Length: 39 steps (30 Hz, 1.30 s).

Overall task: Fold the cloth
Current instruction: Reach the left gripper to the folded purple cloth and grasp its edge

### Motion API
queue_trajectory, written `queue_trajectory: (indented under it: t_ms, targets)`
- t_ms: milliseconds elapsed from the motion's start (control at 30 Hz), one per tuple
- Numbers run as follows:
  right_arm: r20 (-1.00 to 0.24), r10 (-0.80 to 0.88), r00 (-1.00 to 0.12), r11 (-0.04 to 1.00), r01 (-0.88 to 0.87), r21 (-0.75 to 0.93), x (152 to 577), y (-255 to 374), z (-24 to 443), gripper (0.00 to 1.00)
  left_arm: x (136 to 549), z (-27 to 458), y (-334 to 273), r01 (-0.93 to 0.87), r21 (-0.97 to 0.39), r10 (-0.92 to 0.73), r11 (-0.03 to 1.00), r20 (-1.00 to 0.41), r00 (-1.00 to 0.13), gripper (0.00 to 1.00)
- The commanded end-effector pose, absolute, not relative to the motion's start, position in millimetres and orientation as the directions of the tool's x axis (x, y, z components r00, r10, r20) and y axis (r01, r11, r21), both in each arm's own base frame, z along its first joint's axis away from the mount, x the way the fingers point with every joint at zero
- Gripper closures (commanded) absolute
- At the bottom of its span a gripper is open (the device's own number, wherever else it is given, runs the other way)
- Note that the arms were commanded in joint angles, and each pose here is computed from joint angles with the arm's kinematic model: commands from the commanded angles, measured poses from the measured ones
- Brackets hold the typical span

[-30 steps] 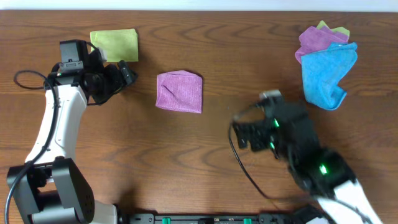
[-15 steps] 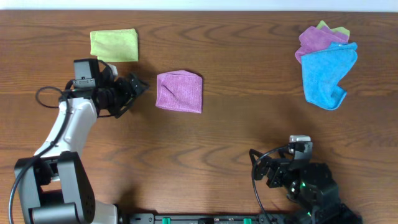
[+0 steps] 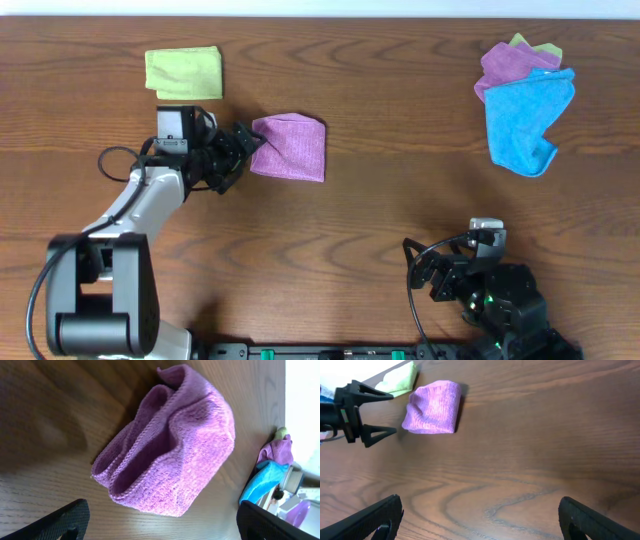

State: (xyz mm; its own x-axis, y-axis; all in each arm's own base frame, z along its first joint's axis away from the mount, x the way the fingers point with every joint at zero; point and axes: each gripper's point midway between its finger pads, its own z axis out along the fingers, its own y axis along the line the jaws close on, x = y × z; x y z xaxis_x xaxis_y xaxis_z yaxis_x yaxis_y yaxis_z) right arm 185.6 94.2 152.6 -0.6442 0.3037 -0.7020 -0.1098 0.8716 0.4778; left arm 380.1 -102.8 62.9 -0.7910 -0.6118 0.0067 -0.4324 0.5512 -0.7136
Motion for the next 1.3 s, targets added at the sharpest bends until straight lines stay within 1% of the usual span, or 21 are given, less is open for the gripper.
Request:
queue_trajectory:
  t_ms: [0, 133, 467, 600, 833, 1133, 1267]
  targets:
    - [-0.697, 0.326, -0.638, 0.872, -0.082, 0.483, 187.0, 90.3, 150.5, 0.01, 375.7, 49.7, -105.6, -0.504, -0.696, -0.640, 0.512, 0.083, -0.764, 0.05]
    - [-0.697, 0.326, -0.638, 0.872, -0.082, 0.483, 187.0, 90.3, 150.5, 0.01, 374.0, 40.3, -105.6, -0.554, -0.677, -0.661, 0.484, 0.132, -0.739, 0.05]
    - [-0.697, 0.326, -0.639, 0.872, -0.083, 0.483, 186.9, 90.3, 150.5, 0.01, 375.5, 22.2, -107.2, -0.587, -0.659, -0.670, 0.470, 0.167, -0.723, 0.05]
    - [-0.697, 0.326, -0.639, 0.872, -0.083, 0.483, 186.9, 90.3, 150.5, 0.01, 379.6, 17.9, -110.1, -0.577, -0.673, -0.662, 0.462, 0.171, -0.729, 0.05]
    - [-0.697, 0.326, -0.639, 0.872, -0.083, 0.483, 186.9, 90.3, 150.5, 0.01, 384.8, 16.8, -110.6, -0.562, -0.685, -0.663, 0.464, 0.153, -0.733, 0.05]
    - [-0.697, 0.326, -0.639, 0.872, -0.083, 0.483, 186.9, 90.3, 150.5, 0.01, 392.7, 15.8, -119.5, -0.526, -0.681, -0.666, 0.510, 0.074, -0.742, 0.05]
    - [-0.697, 0.326, -0.639, 0.872, -0.083, 0.483, 186.9, 90.3, 150.5, 0.01, 395.7, 14.2, -119.0, -0.540, -0.670, -0.688, 0.510, 0.059, -0.723, 0.05]
